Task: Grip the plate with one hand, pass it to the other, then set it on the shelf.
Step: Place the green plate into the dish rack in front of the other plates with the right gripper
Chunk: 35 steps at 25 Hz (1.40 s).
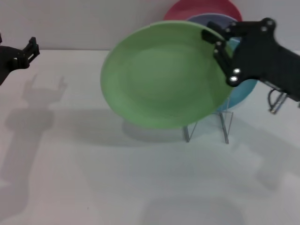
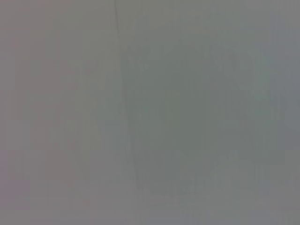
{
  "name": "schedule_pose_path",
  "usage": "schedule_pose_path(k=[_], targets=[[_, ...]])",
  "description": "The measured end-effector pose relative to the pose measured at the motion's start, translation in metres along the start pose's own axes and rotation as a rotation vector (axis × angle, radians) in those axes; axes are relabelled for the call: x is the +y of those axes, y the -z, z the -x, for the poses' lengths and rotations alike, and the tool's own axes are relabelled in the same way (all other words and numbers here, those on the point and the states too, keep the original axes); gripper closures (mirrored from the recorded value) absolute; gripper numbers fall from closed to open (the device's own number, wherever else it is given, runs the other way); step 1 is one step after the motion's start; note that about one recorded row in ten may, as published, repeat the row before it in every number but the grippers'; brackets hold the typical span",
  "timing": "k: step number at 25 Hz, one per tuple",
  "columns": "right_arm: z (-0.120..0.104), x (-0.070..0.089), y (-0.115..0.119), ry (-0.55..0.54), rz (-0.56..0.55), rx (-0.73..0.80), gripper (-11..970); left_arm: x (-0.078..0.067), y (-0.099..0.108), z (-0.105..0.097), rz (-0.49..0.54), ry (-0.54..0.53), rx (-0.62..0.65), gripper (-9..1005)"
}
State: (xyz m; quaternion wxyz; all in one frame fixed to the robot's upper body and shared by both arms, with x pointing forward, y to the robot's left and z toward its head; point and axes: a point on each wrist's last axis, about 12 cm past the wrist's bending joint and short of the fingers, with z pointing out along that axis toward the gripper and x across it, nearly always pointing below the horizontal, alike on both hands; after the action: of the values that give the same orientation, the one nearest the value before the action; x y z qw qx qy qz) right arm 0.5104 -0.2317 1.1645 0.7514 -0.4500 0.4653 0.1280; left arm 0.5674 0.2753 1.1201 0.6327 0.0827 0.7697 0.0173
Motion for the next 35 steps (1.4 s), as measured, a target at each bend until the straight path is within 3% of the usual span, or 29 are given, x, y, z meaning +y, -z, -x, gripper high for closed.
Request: schedule_pose_path(k=[8, 16, 28, 35], targets=[[-0.007, -0.019, 0.015, 0.087, -0.03, -0.047, 912, -0.008, -0.008, -0.003, -0.022, -0.012, 0.014, 169], [-0.019, -0.033, 0.033, 0.095, -0.088, -0.047, 915, -0.01, -0.012, -0.004, -0.003, -0.024, -0.008, 169], [-0.023, -0.044, 0.05, 0.107, -0.146, -0.053, 914, -0.037, -0.003, -0.018, 0.092, -0.08, -0.231, 169], [-0.025, -0.042, 0.053, 0.107, -0.141, -0.044, 914, -0.039, 0.004, -0.031, 0.086, -0.051, -0.337, 169]])
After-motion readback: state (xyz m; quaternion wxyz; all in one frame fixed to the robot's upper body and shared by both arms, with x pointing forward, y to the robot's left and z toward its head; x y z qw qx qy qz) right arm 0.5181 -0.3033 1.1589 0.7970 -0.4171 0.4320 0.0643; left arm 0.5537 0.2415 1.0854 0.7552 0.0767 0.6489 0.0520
